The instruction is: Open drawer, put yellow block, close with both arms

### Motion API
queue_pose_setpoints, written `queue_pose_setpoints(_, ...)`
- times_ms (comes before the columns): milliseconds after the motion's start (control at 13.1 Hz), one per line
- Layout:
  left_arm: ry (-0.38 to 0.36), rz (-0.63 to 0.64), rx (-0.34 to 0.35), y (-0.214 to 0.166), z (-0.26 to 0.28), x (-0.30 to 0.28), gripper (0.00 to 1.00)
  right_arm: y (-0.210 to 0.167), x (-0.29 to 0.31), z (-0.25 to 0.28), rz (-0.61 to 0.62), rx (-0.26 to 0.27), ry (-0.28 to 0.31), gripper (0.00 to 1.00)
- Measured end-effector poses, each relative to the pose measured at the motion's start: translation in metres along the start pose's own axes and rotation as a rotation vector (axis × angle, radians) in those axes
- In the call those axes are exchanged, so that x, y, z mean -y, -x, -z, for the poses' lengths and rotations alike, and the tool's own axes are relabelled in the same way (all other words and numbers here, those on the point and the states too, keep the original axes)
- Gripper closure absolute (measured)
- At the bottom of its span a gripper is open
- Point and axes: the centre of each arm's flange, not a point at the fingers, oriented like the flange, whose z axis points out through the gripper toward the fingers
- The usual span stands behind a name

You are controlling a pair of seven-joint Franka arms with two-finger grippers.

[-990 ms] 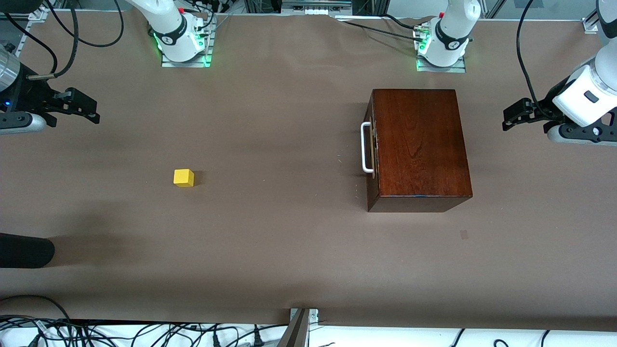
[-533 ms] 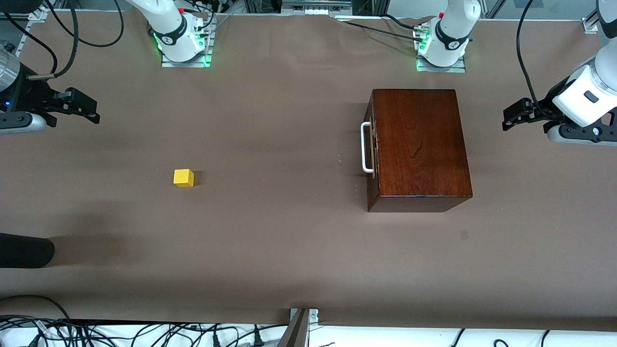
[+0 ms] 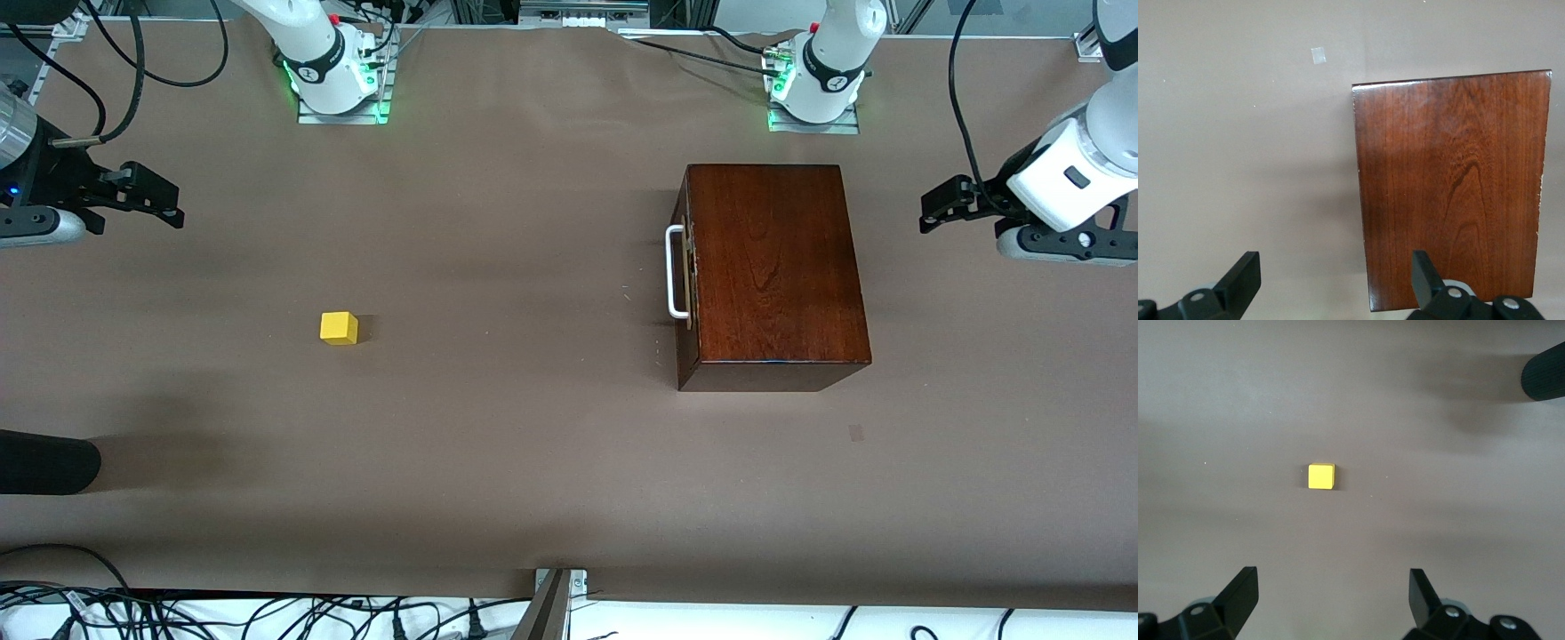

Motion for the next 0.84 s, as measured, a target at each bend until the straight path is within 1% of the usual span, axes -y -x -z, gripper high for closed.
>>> queue_pose_setpoints(152, -0.001, -0.010, 0.012, 0.002, 0.000, -0.005, 0.00, 0.000, 0.000, 0.000, 0.000, 0.000, 0.000, 0.00)
queue_pose_setpoints(533, -0.007, -0.047, 0.080, 0.010, -0.005, -0.025, 0.00, 0.000, 0.000, 0.000, 0.000, 0.000, 0.000, 0.00)
queue_pose_setpoints(685, -0.010, -0.075, 0.088, 0.012, -0.006, -0.040, 0.00, 0.000, 0.000, 0.000, 0.000, 0.000, 0.000, 0.00)
queue_pose_setpoints(838, -0.017, -0.122, 0.089, 0.015, -0.006, -0.067, 0.00, 0.000, 0.000, 0.000, 0.000, 0.000, 0.000, 0.00)
